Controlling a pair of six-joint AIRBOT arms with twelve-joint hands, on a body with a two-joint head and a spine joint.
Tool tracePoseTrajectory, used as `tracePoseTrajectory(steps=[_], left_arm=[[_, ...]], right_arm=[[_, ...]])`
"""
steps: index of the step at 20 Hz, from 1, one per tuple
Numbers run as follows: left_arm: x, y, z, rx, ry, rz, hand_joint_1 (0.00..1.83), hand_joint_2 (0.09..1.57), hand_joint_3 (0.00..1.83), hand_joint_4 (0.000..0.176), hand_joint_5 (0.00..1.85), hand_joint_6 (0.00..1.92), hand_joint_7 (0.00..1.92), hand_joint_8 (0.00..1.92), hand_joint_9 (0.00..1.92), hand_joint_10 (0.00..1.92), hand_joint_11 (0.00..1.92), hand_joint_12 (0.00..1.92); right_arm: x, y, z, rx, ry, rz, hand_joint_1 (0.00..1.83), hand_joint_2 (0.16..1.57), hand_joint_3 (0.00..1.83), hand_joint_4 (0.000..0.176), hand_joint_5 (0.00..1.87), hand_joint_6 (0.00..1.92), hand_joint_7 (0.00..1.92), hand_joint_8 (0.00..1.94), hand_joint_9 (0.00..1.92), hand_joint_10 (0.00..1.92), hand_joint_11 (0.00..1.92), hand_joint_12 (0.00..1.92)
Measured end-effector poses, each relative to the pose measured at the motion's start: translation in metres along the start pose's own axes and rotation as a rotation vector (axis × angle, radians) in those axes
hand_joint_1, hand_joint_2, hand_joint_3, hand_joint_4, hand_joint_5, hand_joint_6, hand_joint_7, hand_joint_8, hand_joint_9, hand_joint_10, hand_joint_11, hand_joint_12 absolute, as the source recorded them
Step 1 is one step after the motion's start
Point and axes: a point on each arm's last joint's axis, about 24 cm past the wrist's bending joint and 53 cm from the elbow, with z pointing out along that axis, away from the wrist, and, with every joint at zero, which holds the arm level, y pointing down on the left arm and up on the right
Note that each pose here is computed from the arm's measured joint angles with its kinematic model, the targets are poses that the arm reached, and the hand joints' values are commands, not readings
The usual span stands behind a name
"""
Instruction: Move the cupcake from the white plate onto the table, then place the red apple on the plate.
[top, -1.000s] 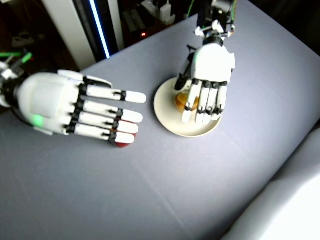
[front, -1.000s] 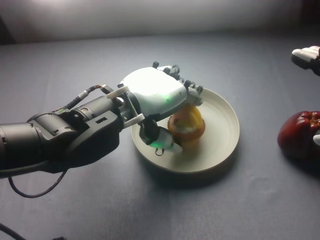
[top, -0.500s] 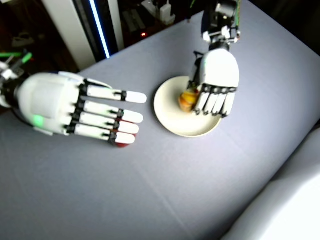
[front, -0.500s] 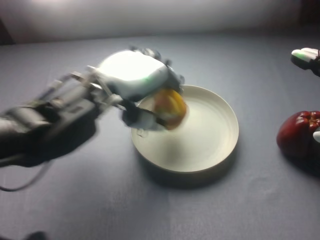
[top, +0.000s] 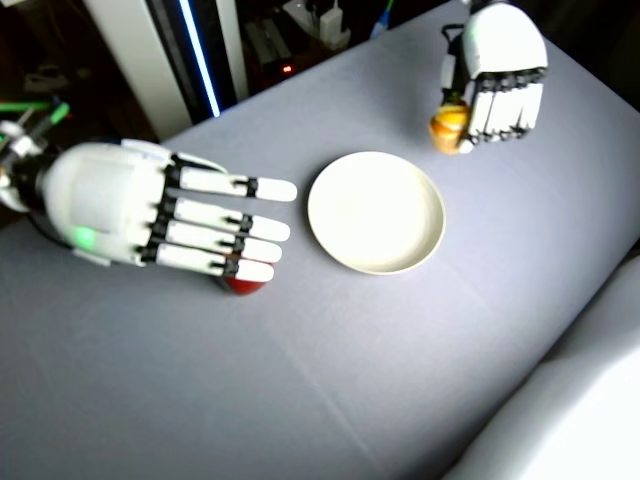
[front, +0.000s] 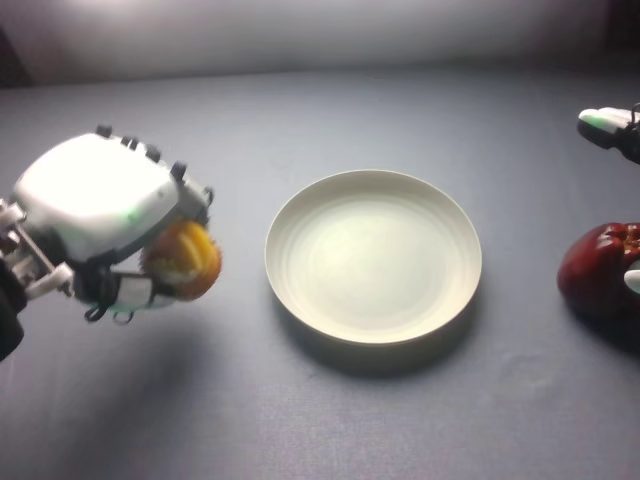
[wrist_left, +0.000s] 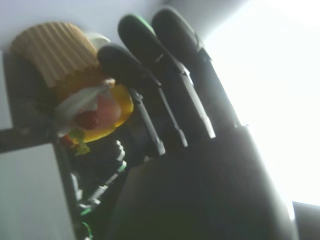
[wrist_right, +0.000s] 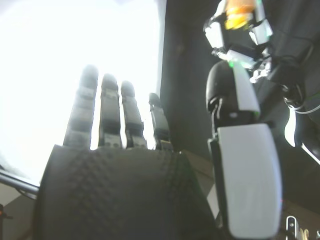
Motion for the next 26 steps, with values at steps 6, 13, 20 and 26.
tracePoseTrajectory(steps=[6,13,20,26], left_arm=[[0.015,0.031,-0.011,-0.096,0.020,-0.048,1.28,0.89,0.00,0.000,0.87,0.01,0.81,0.02,0.73,0.02,0.42,0.61],[0.017,0.034,-0.022,-0.114,0.009,-0.061,0.75,0.88,0.00,0.157,0.19,0.00,0.18,0.00,0.19,0.00,0.00,0.55],[-0.017,0.003,-0.038,-0.029,-0.106,-0.027,0.81,0.79,0.00,0.176,0.00,0.00,0.00,0.00,0.00,0.00,0.00,0.00],[-0.032,-0.019,-0.047,0.036,-0.168,-0.008,0.87,0.83,0.01,0.176,0.00,0.00,0.00,0.00,0.00,0.00,0.00,0.00]], right_arm=[[0.007,-0.005,-0.001,0.018,0.028,-0.002,0.98,1.20,0.00,0.103,0.07,0.01,0.05,0.01,0.09,0.01,0.03,0.39],[0.012,-0.012,-0.002,0.043,0.060,-0.016,1.08,1.09,0.00,0.116,0.13,0.00,0.13,0.00,0.10,0.00,0.00,0.32],[0.015,-0.034,0.026,0.123,0.173,-0.140,1.15,0.85,0.00,0.101,0.08,0.01,0.13,0.01,0.19,0.02,0.07,0.51],[0.038,-0.060,0.041,0.199,0.261,-0.193,1.26,0.93,0.00,0.000,0.74,0.02,0.83,0.03,1.10,0.12,0.92,0.94]])
